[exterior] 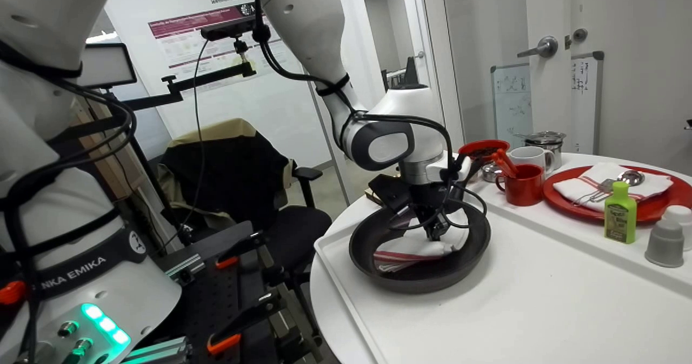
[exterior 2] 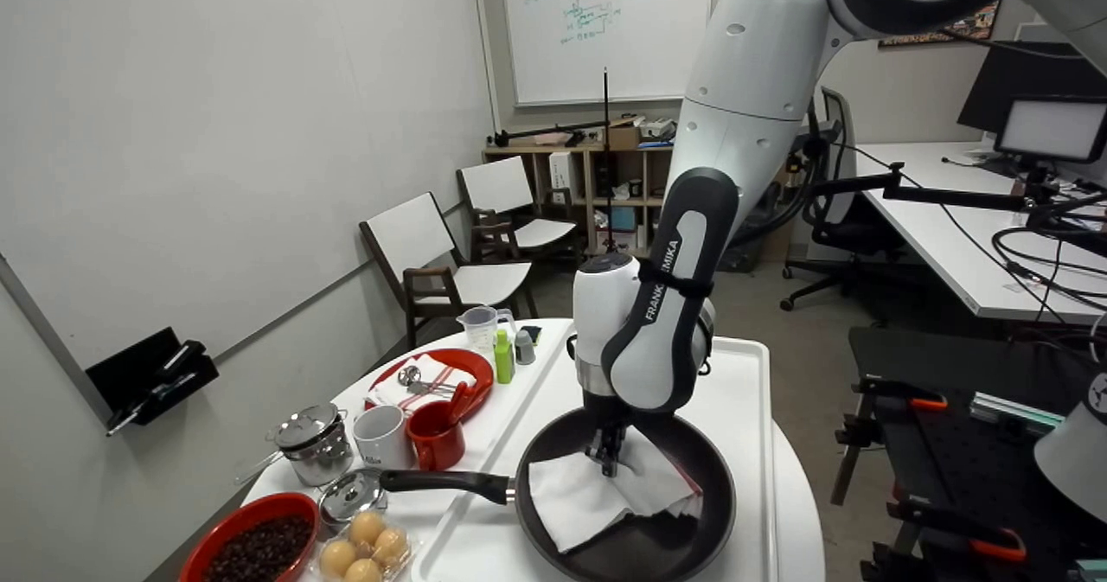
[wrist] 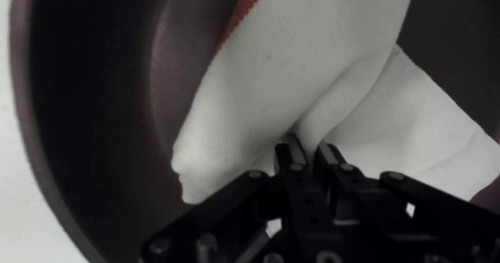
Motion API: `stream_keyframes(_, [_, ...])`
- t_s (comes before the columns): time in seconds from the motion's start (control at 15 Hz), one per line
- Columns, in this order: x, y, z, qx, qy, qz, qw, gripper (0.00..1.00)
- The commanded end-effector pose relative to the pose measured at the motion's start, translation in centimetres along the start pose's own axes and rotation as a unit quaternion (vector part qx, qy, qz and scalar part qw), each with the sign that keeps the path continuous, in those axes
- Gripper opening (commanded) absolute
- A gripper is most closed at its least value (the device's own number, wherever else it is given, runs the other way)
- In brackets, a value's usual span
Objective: Use the tissue to wipe the pan
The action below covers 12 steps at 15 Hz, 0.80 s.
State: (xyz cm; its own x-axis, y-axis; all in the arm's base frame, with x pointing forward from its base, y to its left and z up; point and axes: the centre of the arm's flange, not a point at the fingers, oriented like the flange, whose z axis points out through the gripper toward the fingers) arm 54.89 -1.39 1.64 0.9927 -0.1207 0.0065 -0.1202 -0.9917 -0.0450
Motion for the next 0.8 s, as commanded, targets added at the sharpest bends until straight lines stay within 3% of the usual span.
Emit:
stream_keyframes(0.0, [-1.6, -3.5, 1.0, 0.011, 0.005, -0.066, 0.9977, 0.08])
stream_keyframes(0.47, [-6.2, -5.4, 3.4, -0.013, -0.029, -0.19, 0.9812, 0.08])
stream_keyframes(0.73, [-9.7, -4.2, 4.6, -0.051, -0.055, -0.262, 0.9621, 0.08])
